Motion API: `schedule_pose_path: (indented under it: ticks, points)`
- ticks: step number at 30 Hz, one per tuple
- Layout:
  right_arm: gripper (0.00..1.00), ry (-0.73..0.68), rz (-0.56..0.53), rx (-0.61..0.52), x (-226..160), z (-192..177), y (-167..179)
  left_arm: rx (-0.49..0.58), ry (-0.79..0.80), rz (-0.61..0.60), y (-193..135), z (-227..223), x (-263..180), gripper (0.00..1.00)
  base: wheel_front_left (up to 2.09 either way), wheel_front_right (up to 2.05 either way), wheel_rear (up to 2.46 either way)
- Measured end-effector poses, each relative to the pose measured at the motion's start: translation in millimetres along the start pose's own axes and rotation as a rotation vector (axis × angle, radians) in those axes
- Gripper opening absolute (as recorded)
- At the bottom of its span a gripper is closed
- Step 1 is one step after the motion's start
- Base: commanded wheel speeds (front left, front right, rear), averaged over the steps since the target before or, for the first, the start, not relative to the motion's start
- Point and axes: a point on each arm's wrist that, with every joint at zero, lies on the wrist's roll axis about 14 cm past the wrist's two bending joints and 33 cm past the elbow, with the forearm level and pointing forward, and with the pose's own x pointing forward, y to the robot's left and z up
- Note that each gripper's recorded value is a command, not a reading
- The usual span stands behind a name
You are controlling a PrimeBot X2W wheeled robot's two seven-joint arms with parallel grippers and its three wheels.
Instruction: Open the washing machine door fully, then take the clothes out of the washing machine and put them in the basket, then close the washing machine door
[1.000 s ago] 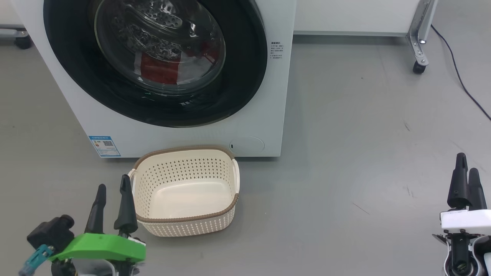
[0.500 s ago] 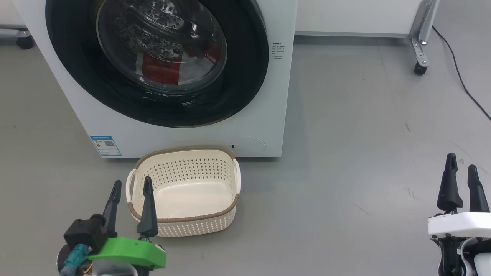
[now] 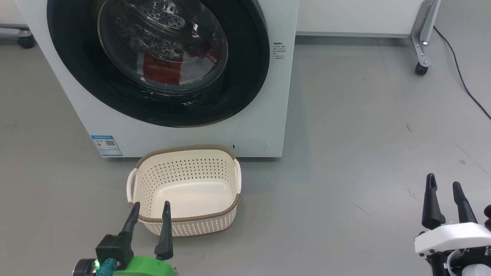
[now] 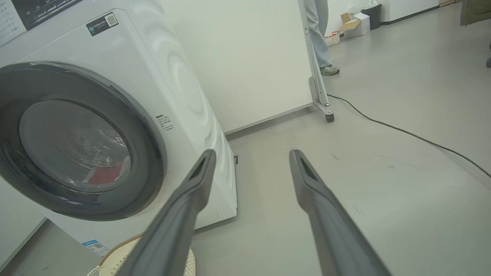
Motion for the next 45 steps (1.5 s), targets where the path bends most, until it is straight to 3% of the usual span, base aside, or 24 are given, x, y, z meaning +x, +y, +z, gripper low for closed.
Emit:
schedule_pose_path:
  ticks: [14,19,45]
  points:
    - [1.0,0.081,0.001,-0.056,-1.7,-16.5,-0.6,-0.01,0.034,0.03,5.7,-10.4,-2.3,1.0,0.0,0.0,0.0]
    - [1.0,0.099,0.018,-0.122,-2.5,-18.5,-1.8,-0.01,0.041,0.03,5.6,-12.5,-2.9,1.0,0.0,0.0,0.0]
    - [1.0,0.122,0.037,-0.129,-5.3,-24.6,4.2,-0.002,0.055,0.036,6.2,-16.9,-5.7,1.0,0.0,0.0,0.0]
